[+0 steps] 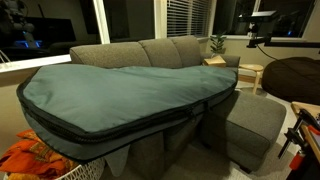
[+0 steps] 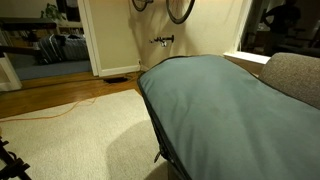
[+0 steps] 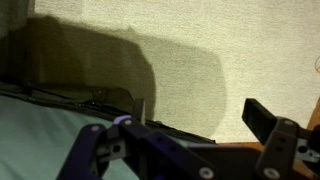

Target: Open the zip

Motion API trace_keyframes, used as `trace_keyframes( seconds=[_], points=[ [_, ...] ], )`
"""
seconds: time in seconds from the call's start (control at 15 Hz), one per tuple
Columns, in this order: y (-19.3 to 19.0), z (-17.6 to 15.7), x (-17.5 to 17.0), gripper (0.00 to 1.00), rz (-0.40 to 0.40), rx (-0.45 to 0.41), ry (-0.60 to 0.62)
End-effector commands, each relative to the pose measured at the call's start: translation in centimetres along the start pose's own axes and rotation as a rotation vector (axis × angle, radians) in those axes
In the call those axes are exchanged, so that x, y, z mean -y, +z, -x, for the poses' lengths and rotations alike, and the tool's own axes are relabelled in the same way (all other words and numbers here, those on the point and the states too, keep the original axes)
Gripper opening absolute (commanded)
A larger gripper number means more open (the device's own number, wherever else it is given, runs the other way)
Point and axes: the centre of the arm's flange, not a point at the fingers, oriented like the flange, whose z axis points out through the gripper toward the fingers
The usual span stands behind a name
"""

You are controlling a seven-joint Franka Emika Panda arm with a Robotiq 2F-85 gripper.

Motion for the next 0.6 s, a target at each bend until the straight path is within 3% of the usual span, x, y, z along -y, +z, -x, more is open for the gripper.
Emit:
trace_keyframes(
  seconds=[0.0,0.53],
  points=[
    [1.1,-1.5,-1.0,1.00,0.013,0.010,0.021],
    [4.6,-3.6,-3.2,1.00,0.033,0.028,0.061]
  ],
)
